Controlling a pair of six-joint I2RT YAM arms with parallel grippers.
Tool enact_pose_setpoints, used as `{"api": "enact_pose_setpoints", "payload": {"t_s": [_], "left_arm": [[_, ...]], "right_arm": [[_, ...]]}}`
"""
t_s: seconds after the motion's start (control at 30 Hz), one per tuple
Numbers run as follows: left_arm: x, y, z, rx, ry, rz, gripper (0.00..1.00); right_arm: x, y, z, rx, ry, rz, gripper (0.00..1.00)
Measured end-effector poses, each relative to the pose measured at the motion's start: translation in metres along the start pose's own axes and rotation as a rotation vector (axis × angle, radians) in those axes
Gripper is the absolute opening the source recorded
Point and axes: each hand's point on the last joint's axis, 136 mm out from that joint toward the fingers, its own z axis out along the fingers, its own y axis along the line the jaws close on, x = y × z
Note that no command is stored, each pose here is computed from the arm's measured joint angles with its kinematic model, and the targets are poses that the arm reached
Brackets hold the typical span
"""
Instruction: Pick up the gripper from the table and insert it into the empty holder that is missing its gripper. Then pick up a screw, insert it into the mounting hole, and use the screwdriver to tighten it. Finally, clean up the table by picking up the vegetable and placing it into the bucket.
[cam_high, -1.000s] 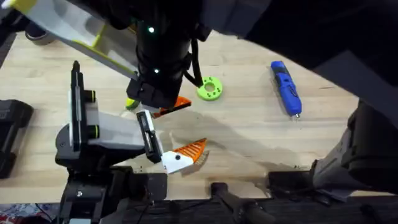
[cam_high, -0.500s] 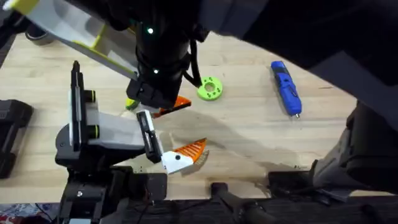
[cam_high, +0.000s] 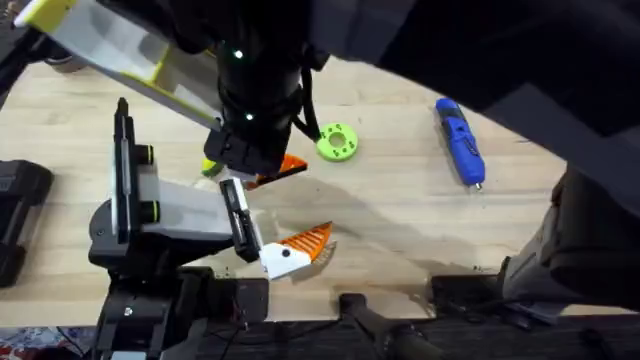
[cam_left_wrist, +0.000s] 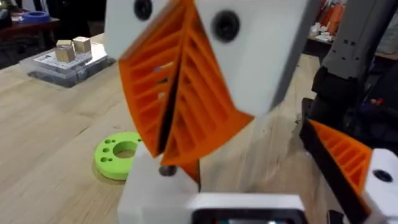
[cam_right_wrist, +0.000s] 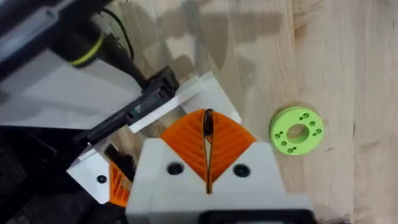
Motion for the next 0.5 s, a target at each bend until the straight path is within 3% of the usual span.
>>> {"api": "enact_pose_setpoints", "payload": {"t_s": [0.5], "left_arm": [[0.0000,-0.0001,0.0000,0.000,0.000,0.000,0.990]], "right_arm": [[0.0007,-0.0001,0.0032,-0.002,0.010,0.001,0.011]]}}
